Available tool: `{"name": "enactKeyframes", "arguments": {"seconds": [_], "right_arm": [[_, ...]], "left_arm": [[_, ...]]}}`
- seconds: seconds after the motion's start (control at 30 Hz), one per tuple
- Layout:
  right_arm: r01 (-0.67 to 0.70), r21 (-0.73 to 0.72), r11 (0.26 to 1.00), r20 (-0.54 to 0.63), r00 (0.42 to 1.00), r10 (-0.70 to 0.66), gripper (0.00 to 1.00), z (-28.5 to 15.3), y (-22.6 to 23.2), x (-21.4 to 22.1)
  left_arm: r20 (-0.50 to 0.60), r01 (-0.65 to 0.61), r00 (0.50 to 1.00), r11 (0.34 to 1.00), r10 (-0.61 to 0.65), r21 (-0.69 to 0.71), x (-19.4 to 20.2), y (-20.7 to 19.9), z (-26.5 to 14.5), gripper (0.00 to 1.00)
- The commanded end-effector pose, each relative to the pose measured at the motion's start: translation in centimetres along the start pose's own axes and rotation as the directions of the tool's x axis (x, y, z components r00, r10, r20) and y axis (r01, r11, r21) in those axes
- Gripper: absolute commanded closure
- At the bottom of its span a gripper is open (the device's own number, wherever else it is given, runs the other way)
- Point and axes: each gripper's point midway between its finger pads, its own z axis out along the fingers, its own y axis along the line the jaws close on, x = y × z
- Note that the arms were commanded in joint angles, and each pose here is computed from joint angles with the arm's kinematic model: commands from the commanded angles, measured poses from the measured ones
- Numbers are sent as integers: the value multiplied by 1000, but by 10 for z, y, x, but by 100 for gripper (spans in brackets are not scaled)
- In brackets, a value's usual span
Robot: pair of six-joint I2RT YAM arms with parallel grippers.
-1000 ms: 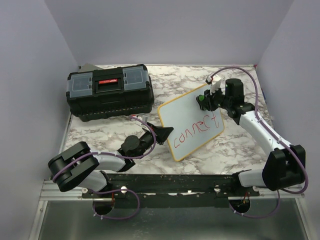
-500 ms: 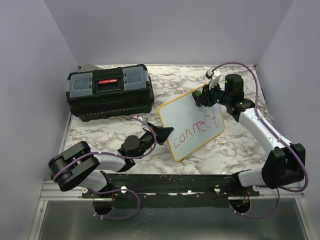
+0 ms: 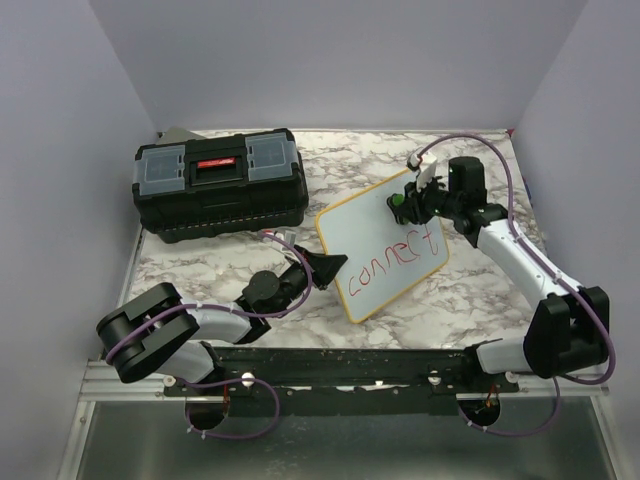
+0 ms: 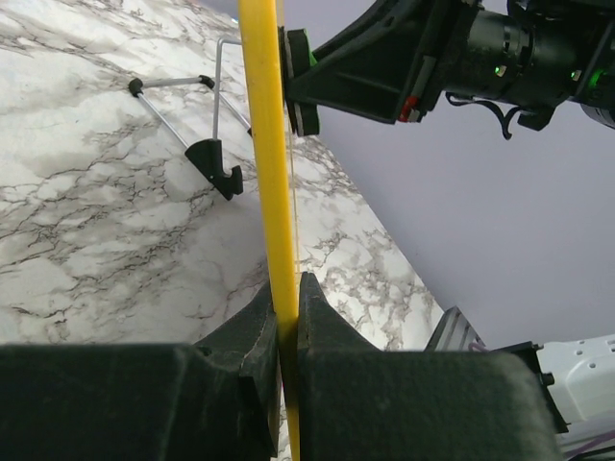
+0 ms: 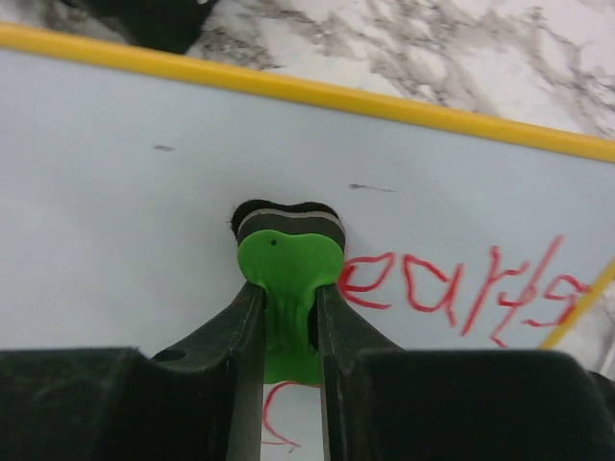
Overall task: Erase the whiteboard
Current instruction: Erase the whiteboard at the center of the board.
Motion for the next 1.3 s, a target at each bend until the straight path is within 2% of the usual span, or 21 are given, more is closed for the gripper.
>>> {"name": "enactKeyframes", "arguments": {"seconds": [0.0, 0.07, 0.23, 0.4, 0.5, 0.57, 0.7, 0.8, 0.9, 1.0, 1.17, 1.27], "right_arm": [[42, -290, 956, -6, 999, -46, 99, -7, 65, 17], [38, -237, 971, 31, 999, -31, 99, -7, 57, 5], [-32, 63, 997, 80, 996, 27, 99, -2, 1, -23], [-97, 187, 977, 75, 994, 85, 99, -4, -32, -18], [-99, 209, 973, 47, 995, 91, 99, -5, -39, -3], [-58, 169, 984, 17, 998, 55, 99, -4, -31, 9], [77, -104, 992, -29, 996, -80, 99, -7, 19, 39], [134, -173, 976, -57, 988, -146, 99, -12, 35, 65], [165, -158, 974, -81, 981, -179, 99, -15, 33, 77], [141, -96, 985, -71, 986, -148, 99, -14, 24, 69], [51, 107, 993, 33, 998, -55, 99, -9, -15, 18], [17, 159, 987, 76, 997, -29, 99, -6, -29, -9]], "left_arm": [[-37, -64, 997, 989, 70, 130, 8, -26, -3, 100], [-37, -66, 997, 990, 71, 128, 7, -25, -3, 100], [-39, -63, 997, 990, 68, 129, 8, -26, -3, 100], [-40, -68, 997, 990, 73, 124, 7, -25, -4, 100], [-38, -69, 997, 990, 74, 123, 7, -25, -5, 100], [-37, -68, 997, 990, 73, 123, 7, -24, -5, 100], [-39, -62, 997, 990, 67, 126, 8, -25, -4, 100], [-39, -58, 997, 990, 64, 129, 8, -26, -2, 100], [-41, -55, 997, 990, 61, 131, 9, -26, -1, 100], [-42, -55, 997, 990, 61, 132, 9, -27, 0, 100], [-46, -54, 997, 990, 60, 128, 9, -26, -1, 100], [-52, -56, 997, 991, 62, 122, 11, -24, -3, 100]]}}
